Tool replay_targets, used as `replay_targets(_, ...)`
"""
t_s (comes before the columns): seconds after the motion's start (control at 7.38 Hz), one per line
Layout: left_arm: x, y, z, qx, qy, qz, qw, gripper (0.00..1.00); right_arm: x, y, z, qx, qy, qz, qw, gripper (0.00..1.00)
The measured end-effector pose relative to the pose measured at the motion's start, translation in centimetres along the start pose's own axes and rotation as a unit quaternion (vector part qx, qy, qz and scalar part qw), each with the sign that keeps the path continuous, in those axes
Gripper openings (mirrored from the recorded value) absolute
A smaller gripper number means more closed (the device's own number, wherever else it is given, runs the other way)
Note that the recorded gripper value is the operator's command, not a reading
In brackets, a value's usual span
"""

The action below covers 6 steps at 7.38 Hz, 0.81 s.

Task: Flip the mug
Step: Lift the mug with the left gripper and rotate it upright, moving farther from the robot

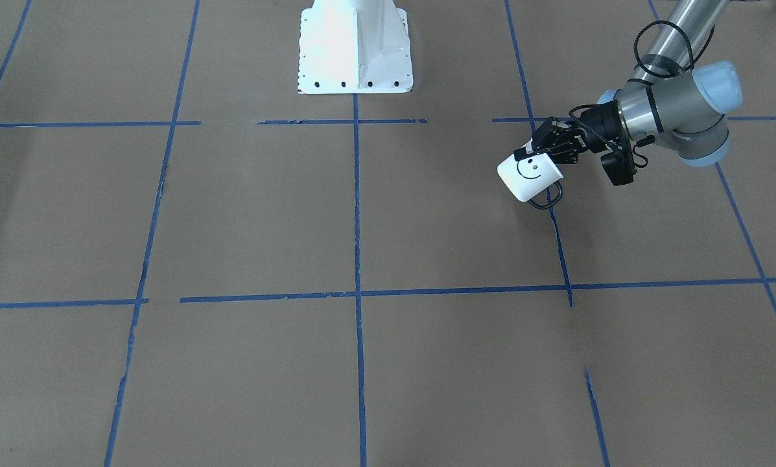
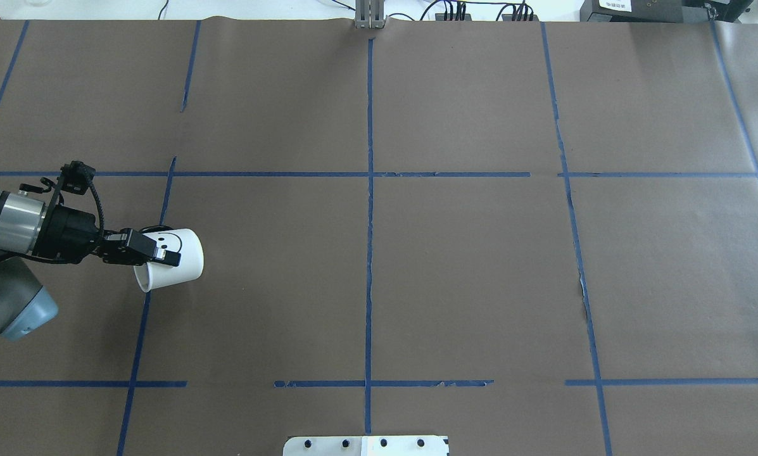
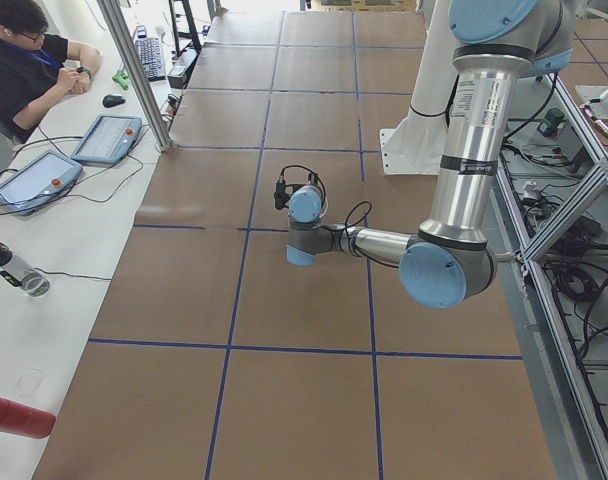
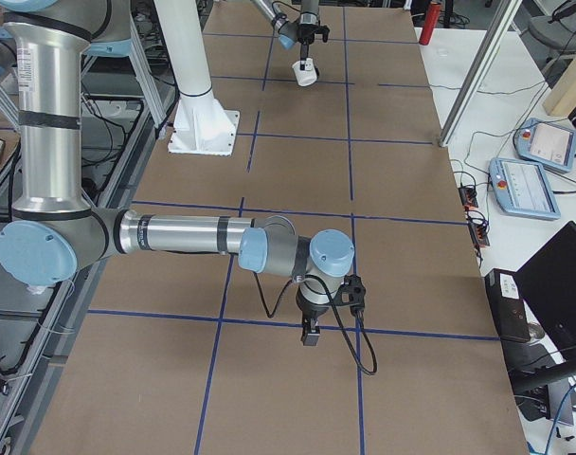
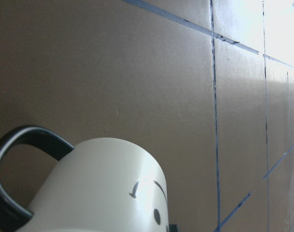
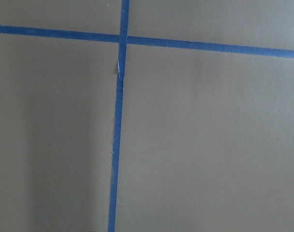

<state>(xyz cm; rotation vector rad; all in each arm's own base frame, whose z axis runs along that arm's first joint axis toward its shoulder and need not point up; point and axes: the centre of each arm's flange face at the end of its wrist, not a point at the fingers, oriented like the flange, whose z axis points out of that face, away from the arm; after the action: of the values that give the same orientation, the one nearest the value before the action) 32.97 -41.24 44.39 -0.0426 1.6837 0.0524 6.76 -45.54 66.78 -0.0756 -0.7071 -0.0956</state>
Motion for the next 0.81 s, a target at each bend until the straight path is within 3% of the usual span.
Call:
replay_targets(0.41, 6.9, -3.3, 4.6, -0.013, -0.060, -0.095, 0.9935, 0.00, 0.0, 0.0, 0.0, 0.000, 0.000, 0.000, 1.0000, 1.00)
replay_targets(0.81, 16.2, -5.4, 13.2, -0.027, -0.155, -0.197, 0.9677, 0.00, 0.0, 0.0, 0.0, 0.000, 0.000, 0.000, 1.0000, 1.00)
